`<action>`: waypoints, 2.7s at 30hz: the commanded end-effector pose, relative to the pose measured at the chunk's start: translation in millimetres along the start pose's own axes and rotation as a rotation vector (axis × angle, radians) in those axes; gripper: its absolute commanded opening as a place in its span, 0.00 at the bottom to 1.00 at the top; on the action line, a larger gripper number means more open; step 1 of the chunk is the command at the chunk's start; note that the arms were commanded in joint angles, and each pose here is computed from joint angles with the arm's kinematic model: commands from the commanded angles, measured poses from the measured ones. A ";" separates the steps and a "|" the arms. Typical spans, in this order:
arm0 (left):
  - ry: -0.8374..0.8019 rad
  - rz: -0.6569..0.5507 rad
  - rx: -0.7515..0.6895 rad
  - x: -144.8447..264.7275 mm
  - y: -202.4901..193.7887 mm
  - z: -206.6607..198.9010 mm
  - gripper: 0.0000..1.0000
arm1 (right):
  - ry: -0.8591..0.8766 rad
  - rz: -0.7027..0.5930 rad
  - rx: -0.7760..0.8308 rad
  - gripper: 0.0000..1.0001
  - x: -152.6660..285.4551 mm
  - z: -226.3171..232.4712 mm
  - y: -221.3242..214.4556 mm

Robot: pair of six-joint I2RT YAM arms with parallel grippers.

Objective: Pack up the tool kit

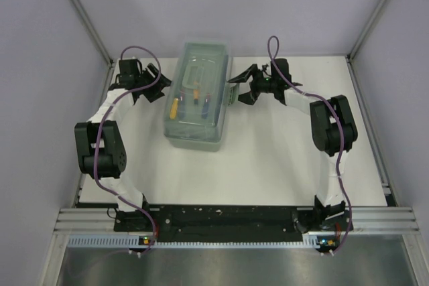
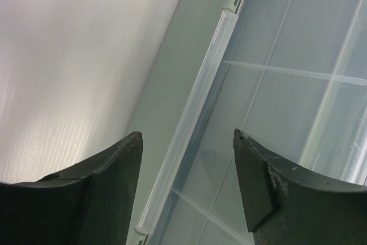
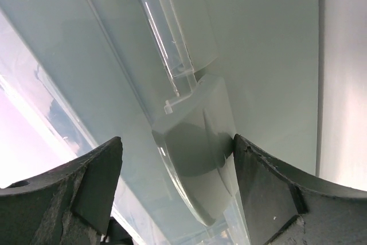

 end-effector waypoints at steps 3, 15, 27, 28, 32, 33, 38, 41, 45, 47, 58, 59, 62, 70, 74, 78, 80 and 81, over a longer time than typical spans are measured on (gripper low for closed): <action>-0.122 0.187 -0.053 9.3 -42.7 -32.9 0.69 | 0.130 0.101 0.106 0.73 3.4 72.6 -23.2; -0.106 0.200 -0.054 2.8 -53.5 -28.8 0.69 | 0.012 0.116 0.123 0.58 0.3 77.6 -31.4; -0.107 0.216 -0.055 -1.5 -55.8 -26.4 0.68 | 0.007 0.118 0.134 0.55 -5.9 88.4 -33.0; -0.107 0.214 -0.055 -1.6 -55.6 -26.5 0.68 | 0.002 0.124 0.129 0.53 -7.2 85.7 -33.9; -0.109 0.216 -0.060 -1.9 -55.5 -26.5 0.68 | -0.010 0.129 0.123 0.37 -12.0 80.7 -35.2; -0.109 0.215 -0.063 -1.9 -55.4 -26.4 0.68 | -0.014 0.129 0.125 0.33 -13.0 79.3 -35.7; -0.107 0.216 -0.068 -3.2 -55.3 -25.5 0.68 | -0.053 0.140 0.140 0.18 -18.6 65.1 -38.6; -0.104 0.219 -0.067 -4.3 -55.6 -24.1 0.68 | -0.073 0.150 0.153 0.18 -22.3 57.4 -40.5; -0.103 0.221 -0.068 -5.3 -55.4 -24.0 0.68 | -0.105 0.155 0.176 0.19 -28.3 45.4 -41.8; -0.103 0.223 -0.068 -5.4 -55.8 -23.5 0.68 | -0.121 0.155 0.201 0.21 -30.7 40.4 -42.2; -0.107 0.229 -0.074 -5.4 -55.8 -24.2 0.68 | -0.215 0.133 0.312 0.27 -34.1 17.2 -41.3; -0.107 0.231 -0.074 -5.2 -56.0 -24.1 0.68 | -0.217 0.124 0.325 0.28 -33.4 19.1 -40.3; -0.107 0.228 -0.082 -3.3 -54.8 -26.6 0.68 | -0.226 0.085 0.385 0.30 -27.4 30.9 -35.0; -0.109 0.215 -0.105 -0.4 -50.0 -33.0 0.68 | -0.255 -0.042 0.439 0.30 -2.2 56.1 -0.9; -0.101 0.204 -0.110 1.3 -48.0 -34.1 0.68 | -0.323 -0.127 0.449 0.31 22.0 50.6 15.9; -0.093 0.202 -0.108 0.9 -48.2 -32.5 0.68 | -0.409 -0.164 0.457 0.31 40.0 32.5 22.1; -0.091 0.201 -0.106 0.5 -48.1 -32.4 0.68 | -0.464 -0.159 0.460 0.31 43.4 18.6 19.6; -0.089 0.203 -0.104 -0.1 -48.3 -31.5 0.68 | -0.499 -0.167 0.464 0.31 44.6 12.0 19.5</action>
Point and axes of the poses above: each gripper's point midway between its finger pads, its own x axis back along the fingers, its own z axis along the line the jaws close on, y = z × x, the point moved 8 cm from there along x, back along the fingers, and after that the axes turned 14 degrees about x, right-handed, at the moved point
